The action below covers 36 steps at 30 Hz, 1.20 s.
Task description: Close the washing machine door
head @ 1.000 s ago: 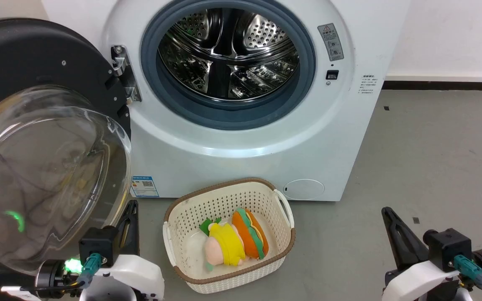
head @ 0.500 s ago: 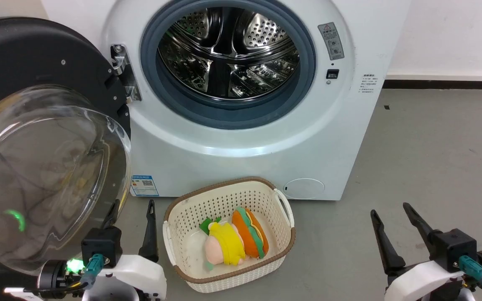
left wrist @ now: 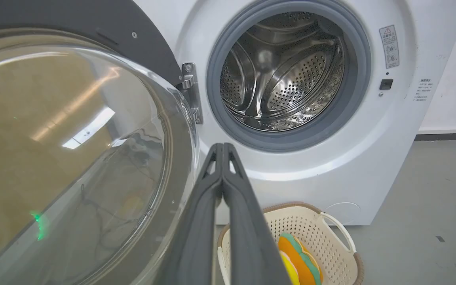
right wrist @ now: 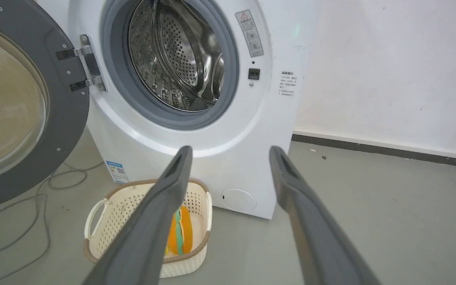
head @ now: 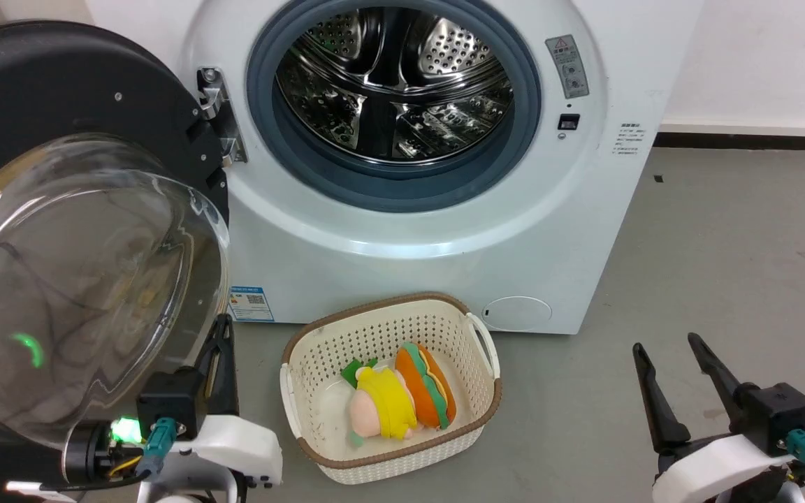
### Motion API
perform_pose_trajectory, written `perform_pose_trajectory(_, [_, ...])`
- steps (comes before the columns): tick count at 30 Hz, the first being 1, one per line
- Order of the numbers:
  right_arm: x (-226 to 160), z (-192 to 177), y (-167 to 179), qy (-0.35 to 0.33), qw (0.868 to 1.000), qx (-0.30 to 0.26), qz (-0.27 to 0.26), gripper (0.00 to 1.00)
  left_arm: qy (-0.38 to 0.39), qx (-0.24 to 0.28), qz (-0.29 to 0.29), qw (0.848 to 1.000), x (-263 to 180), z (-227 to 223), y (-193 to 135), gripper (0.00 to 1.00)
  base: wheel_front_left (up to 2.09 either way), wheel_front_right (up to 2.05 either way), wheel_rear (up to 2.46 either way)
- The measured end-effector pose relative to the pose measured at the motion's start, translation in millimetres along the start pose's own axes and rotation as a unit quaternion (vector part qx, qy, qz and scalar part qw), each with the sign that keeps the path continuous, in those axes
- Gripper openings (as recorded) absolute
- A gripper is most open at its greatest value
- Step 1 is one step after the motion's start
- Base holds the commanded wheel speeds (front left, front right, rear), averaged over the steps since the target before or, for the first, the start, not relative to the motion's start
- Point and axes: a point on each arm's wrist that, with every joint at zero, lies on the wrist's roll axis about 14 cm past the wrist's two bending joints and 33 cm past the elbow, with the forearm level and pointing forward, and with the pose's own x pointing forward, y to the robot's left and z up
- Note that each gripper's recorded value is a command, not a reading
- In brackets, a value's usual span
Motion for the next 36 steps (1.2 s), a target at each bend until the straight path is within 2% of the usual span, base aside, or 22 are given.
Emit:
perform_pose_trajectory(16, [14,2,10,-0.015,1.0,0.02,0.017,1.0,-0.11,0.006,0.045,0.993,8,68,36,0.0,0.0,0.0,0.0])
perform_pose_trajectory(36, [39,2,31,-0.03,0.998,0.038,0.047,1.0,-0.241,-0.032,0.138,0.96,-5,148,136,0.0,0.0,0.0,0.0])
